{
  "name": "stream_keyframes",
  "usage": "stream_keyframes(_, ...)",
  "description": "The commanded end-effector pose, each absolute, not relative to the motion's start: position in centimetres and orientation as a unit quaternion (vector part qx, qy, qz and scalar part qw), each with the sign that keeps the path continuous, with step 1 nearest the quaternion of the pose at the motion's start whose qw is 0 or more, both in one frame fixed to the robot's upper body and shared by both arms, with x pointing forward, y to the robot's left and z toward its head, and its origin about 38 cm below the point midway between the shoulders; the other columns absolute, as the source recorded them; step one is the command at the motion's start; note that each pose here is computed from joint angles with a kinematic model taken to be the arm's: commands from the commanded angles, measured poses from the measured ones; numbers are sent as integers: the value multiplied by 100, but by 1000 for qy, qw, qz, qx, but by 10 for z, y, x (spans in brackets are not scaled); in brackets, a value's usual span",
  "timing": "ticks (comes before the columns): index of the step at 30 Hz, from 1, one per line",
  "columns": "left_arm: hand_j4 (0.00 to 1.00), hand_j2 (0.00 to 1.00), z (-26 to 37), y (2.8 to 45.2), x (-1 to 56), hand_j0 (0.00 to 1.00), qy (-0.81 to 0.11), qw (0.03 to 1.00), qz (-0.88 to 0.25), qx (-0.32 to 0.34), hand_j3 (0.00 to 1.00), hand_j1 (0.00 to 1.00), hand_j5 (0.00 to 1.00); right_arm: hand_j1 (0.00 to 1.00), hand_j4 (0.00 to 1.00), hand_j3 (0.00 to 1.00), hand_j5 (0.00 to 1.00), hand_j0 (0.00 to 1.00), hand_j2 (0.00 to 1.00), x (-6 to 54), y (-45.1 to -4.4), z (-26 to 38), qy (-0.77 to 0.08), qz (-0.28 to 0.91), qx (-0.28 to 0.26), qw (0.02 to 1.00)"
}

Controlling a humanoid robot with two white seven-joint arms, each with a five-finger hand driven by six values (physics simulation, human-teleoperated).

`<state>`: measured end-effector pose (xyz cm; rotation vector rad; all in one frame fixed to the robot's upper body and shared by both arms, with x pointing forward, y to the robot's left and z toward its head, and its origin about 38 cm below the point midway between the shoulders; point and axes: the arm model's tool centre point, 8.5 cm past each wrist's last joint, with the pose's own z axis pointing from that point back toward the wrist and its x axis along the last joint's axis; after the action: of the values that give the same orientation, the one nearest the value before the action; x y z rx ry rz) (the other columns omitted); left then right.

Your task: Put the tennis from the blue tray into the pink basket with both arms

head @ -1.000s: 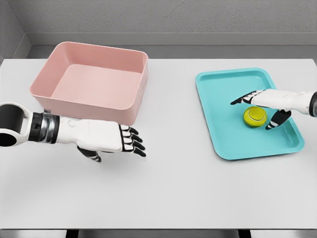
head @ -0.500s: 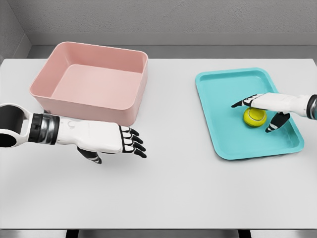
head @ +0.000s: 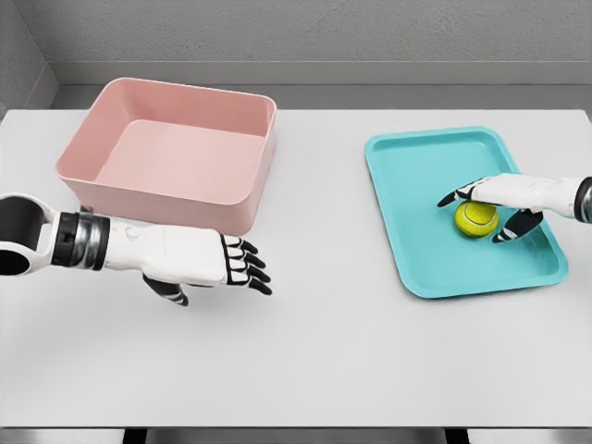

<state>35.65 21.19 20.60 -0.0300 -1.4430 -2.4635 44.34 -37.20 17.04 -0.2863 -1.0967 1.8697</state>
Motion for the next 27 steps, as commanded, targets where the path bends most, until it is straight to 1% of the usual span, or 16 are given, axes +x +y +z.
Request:
stream_keyframes(1,100,100,206,212,357,100,-502,145,-853,-11,100,100,100,86,86,86,86,86,86,444,-373,171,-447,758,-116,462)
stream_keyframes(3,100,100,206,212,357,100,-502,145,-853,-11,100,100,100,86,86,86,86,86,86,445,-370,168,-448,756,-113,463)
stream_keyframes(4,100,100,206,212,357,100,-502,145,-853,-11,100,100,100,83,83,83,83,83,83,445,-370,167,-448,756,-113,463)
stream_keyframes(6,100,100,206,212,357,100,-502,145,-853,-11,100,100,100,81,81,81,81,81,81,446,-371,166,-443,760,-117,461)
stream_keyframes(14,100,100,206,212,357,100,-502,145,-853,-11,100,100,100,75,75,75,75,75,75,446,-372,166,-442,760,-118,462)
stream_keyframes(18,100,100,207,212,357,100,-502,145,-853,-11,100,100,100,67,67,67,67,67,67,445,-371,164,-439,762,-117,461)
stream_keyframes(27,100,100,206,212,357,100,-501,145,-853,-11,100,100,100,56,56,56,56,56,56,445,-371,164,-439,762,-116,461)
